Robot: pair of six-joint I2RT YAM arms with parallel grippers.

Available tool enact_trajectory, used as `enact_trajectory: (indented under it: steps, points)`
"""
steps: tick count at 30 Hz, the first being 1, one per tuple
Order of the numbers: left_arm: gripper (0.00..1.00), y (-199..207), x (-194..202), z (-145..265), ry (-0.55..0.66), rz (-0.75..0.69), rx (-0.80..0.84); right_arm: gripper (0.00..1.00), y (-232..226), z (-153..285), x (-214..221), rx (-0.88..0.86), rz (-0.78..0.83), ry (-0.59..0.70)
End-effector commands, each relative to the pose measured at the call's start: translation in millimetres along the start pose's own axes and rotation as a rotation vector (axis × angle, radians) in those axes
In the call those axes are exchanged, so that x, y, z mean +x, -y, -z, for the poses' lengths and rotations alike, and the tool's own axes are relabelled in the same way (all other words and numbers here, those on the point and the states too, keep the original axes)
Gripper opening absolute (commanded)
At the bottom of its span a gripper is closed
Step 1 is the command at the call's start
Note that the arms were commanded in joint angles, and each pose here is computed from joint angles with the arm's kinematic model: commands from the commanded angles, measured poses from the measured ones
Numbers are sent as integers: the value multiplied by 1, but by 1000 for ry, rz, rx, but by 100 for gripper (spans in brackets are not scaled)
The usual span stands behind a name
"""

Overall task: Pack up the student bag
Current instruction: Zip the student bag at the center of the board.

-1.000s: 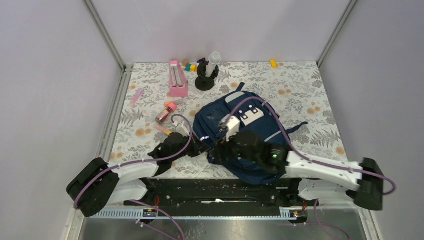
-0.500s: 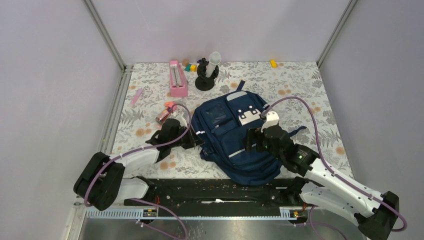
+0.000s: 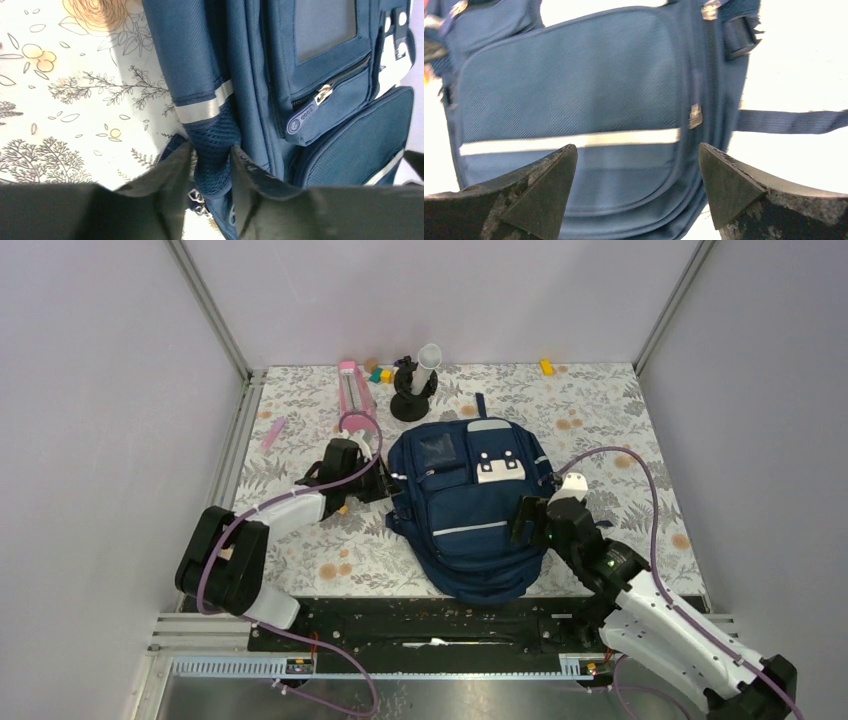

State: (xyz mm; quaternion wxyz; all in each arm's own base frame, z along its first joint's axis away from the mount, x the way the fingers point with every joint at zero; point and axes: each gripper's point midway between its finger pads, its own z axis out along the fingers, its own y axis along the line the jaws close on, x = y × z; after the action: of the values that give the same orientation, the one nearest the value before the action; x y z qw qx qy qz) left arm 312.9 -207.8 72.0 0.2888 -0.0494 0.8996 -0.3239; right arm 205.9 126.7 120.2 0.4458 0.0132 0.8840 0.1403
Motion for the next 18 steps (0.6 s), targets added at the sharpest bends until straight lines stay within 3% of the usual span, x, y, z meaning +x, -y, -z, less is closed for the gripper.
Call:
enact_trajectory:
  steps: [1, 3, 5, 13, 18]
  points:
    - [49, 22, -49, 6, 129, -62, 38, 96, 17, -14, -11, 33, -105, -7]
    - [72, 28, -52, 13, 141, -68, 52, 96, 16, -17, -19, 8, -138, 11]
    - [84, 30, -54, 21, 149, -80, 47, 96, 14, -18, -25, -14, -155, 27]
    - [94, 53, -51, 71, 178, -131, 92, 88, 36, -32, 16, 85, -162, -97]
    - [97, 97, -59, 115, 178, -207, 213, 85, 12, -35, 40, -53, -230, -176]
